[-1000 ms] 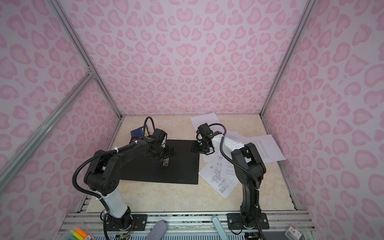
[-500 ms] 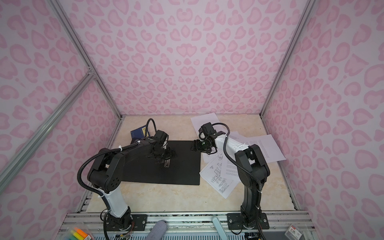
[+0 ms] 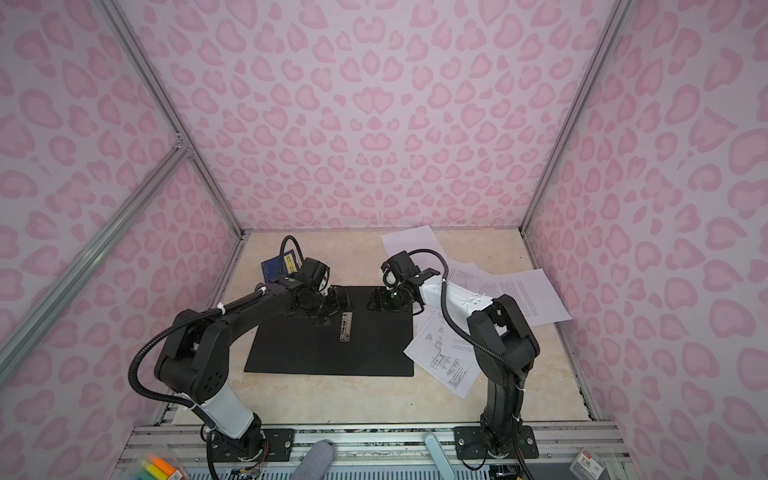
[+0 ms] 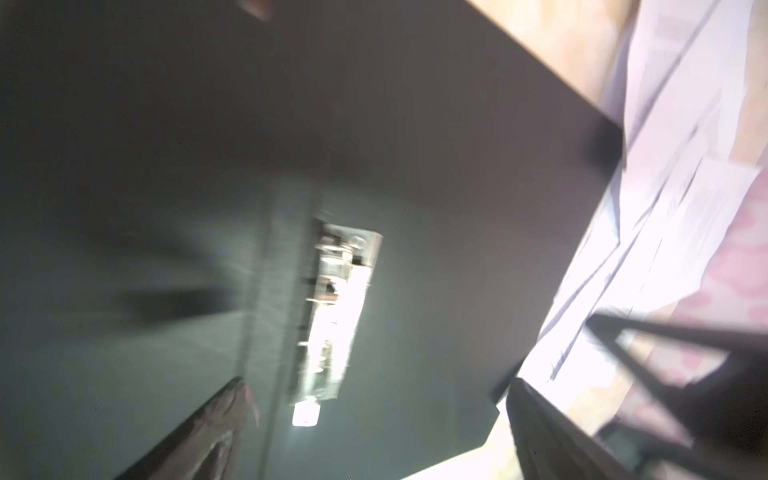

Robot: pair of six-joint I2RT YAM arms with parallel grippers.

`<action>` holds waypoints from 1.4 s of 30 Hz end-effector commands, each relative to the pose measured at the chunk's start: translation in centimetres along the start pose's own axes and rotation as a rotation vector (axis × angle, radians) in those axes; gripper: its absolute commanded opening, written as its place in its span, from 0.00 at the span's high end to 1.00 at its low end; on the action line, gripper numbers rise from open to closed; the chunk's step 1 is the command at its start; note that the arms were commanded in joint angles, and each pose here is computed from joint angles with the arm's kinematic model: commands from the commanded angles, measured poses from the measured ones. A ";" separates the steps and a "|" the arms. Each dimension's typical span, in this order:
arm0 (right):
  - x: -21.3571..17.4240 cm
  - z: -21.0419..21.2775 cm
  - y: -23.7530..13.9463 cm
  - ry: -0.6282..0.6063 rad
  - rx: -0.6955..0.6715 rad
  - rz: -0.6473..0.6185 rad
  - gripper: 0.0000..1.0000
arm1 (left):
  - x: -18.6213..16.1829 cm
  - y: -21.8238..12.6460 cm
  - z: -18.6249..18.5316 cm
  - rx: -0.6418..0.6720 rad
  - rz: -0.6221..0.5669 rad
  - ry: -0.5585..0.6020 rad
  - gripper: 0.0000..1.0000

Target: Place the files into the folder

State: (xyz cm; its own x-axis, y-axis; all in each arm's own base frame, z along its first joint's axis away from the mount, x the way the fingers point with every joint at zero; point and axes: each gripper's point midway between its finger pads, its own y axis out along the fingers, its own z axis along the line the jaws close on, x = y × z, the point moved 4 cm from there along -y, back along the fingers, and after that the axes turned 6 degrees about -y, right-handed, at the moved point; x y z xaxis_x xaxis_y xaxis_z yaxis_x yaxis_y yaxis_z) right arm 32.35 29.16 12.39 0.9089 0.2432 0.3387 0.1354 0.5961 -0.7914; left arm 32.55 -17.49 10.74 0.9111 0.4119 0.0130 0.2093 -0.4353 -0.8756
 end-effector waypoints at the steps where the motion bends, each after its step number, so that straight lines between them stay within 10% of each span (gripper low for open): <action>1: -1.5 3.7 2.6 -0.034 0.093 0.051 0.39 | 1.1 -0.9 2.2 -0.006 0.003 -0.035 0.02; 7: -3.0 6.9 6.7 -0.049 0.138 0.105 0.63 | 1.9 -2.2 8.0 -0.021 -0.005 -0.157 0.02; 42: -4.1 5.7 10.7 -0.011 0.061 0.182 0.82 | 0.3 -1.9 13.9 0.023 -0.018 -0.267 0.02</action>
State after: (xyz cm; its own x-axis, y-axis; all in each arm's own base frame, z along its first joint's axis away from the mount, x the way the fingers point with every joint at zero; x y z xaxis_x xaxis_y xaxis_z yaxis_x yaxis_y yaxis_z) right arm 27.88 38.80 5.92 0.9098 0.3581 0.2098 -0.0457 0.5888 -0.8070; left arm 28.75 -6.38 7.11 0.7989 0.5947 -0.0899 0.2652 -0.4825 -0.8348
